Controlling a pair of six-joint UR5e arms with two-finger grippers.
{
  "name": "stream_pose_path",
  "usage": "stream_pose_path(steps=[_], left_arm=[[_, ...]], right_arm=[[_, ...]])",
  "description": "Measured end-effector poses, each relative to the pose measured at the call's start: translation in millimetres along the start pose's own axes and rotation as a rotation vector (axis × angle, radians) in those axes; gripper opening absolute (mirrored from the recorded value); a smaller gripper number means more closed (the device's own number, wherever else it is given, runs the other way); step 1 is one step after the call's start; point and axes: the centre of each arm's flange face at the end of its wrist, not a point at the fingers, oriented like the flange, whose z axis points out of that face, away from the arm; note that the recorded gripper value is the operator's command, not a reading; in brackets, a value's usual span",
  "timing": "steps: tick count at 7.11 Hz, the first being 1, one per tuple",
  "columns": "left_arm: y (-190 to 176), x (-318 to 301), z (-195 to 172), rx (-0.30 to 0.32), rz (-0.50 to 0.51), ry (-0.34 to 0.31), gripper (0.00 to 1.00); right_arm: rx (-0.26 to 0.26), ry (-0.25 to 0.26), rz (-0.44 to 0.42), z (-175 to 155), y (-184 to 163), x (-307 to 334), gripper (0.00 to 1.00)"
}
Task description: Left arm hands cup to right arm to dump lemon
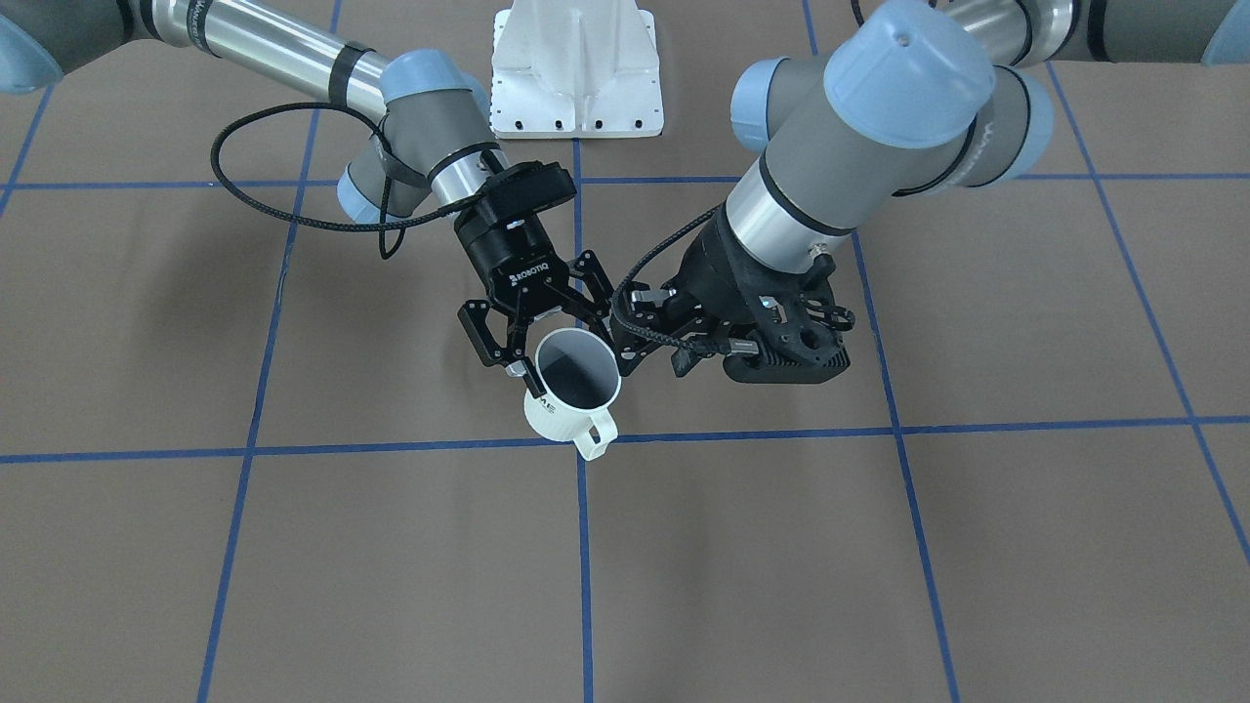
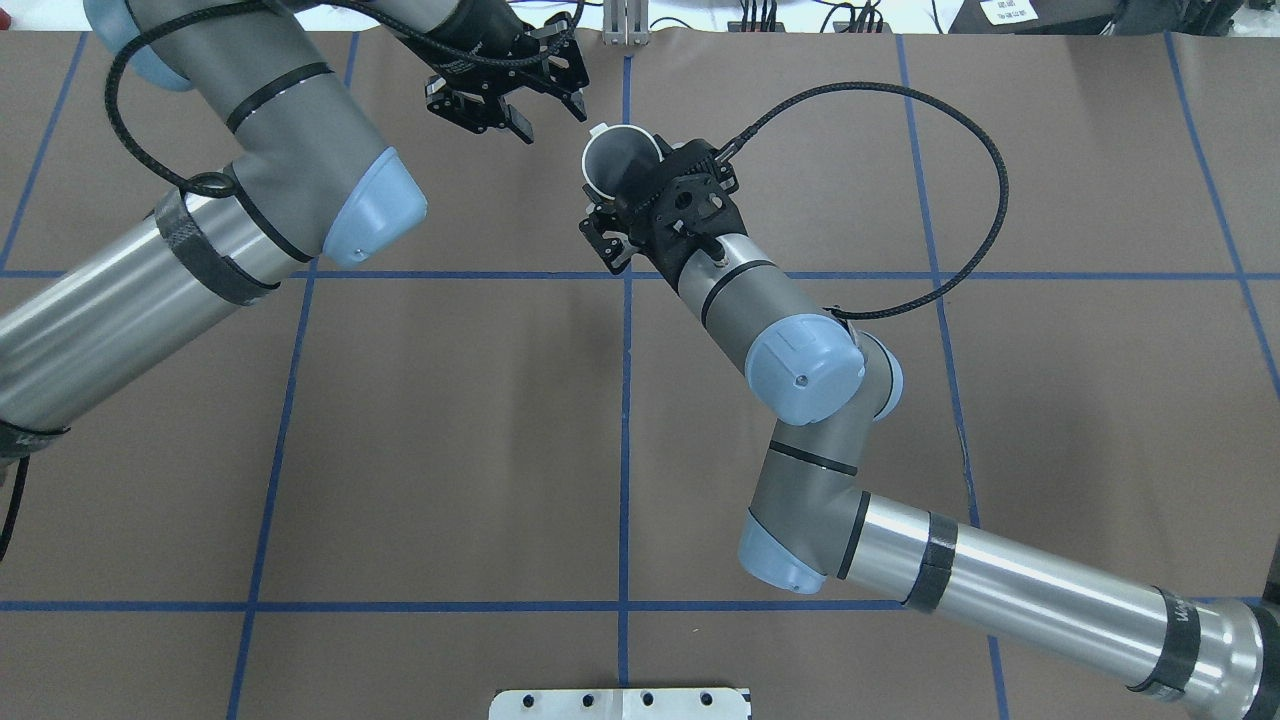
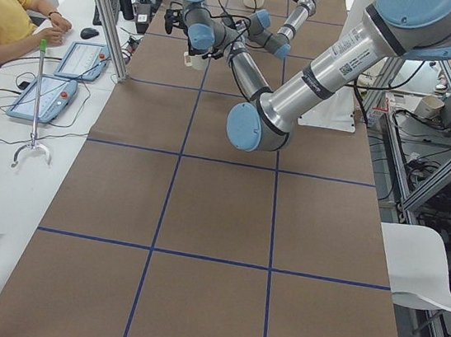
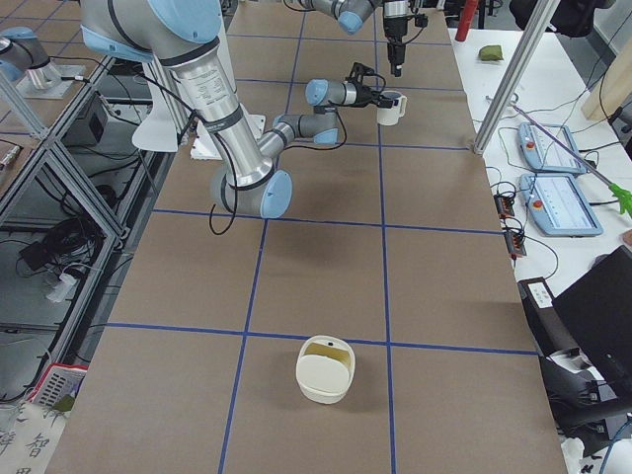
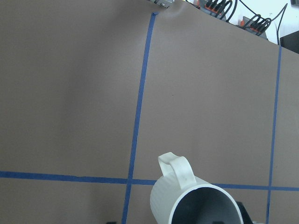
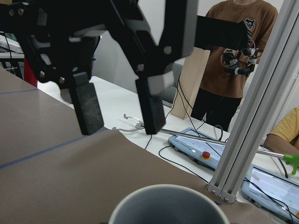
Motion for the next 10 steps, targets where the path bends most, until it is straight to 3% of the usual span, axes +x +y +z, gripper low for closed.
stream_pose_path(steps=[10], left_arm=[[15.6, 0.1, 34.7, 0.011, 0.013, -0.030, 0.42]], right_arm=[[0.011, -0.004, 0.003, -1.2, -7.2, -3.1, 0.00]])
